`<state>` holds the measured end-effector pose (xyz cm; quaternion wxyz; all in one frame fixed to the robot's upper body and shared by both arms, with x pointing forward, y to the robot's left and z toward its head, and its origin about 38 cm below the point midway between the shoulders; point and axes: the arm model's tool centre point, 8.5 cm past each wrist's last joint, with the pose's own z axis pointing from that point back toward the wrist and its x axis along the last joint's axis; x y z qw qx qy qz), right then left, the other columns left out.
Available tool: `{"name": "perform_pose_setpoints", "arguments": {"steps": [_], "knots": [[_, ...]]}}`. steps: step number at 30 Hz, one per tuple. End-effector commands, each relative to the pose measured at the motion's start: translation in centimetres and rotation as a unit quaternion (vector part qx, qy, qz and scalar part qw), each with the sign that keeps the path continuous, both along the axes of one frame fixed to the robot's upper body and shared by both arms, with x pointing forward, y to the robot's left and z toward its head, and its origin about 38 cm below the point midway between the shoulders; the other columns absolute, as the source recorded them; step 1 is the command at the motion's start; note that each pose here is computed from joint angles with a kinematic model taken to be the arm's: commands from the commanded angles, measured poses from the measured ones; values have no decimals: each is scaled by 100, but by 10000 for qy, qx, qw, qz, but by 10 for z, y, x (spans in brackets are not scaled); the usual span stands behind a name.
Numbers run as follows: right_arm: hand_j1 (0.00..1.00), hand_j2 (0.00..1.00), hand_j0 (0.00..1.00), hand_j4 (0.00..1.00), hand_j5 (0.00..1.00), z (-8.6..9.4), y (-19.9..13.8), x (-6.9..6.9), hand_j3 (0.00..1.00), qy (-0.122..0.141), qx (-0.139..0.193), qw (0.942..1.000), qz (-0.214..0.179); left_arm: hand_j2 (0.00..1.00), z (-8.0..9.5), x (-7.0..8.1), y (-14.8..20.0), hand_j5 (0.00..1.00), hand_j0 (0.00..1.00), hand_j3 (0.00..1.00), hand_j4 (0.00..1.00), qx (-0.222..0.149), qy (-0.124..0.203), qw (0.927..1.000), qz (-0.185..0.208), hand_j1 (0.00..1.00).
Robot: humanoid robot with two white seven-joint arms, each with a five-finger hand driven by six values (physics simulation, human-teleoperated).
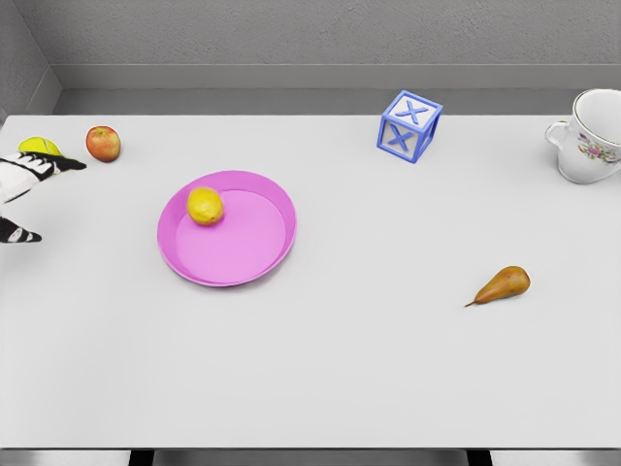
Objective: Put the lemon on the plate with left arm
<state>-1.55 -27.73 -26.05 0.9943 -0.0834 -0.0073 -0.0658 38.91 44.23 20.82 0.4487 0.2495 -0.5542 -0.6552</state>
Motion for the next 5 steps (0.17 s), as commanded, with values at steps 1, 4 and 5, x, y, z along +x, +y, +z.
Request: {"name": "perform_pose_setpoints", "arguments": {"steps": [1, 4, 5], "knots": [[100, 100, 100, 100, 100, 0, 0, 0, 100, 0, 0, 10000, -1, 100, -2, 1, -23, 100, 100, 100, 100, -134, -18, 9995, -302, 100], [100, 100, 100, 100, 100, 0, 0, 0, 100, 0, 0, 10000, -1, 100, -7, 1, -36, 100, 100, 100, 100, -134, 29, 9988, -461, 100], [100, 100, 100, 100, 100, 0, 0, 0, 100, 0, 0, 10000, -1, 100, -7, 1, -35, 100, 100, 100, 100, -127, 30, 9989, -460, 100]]}}
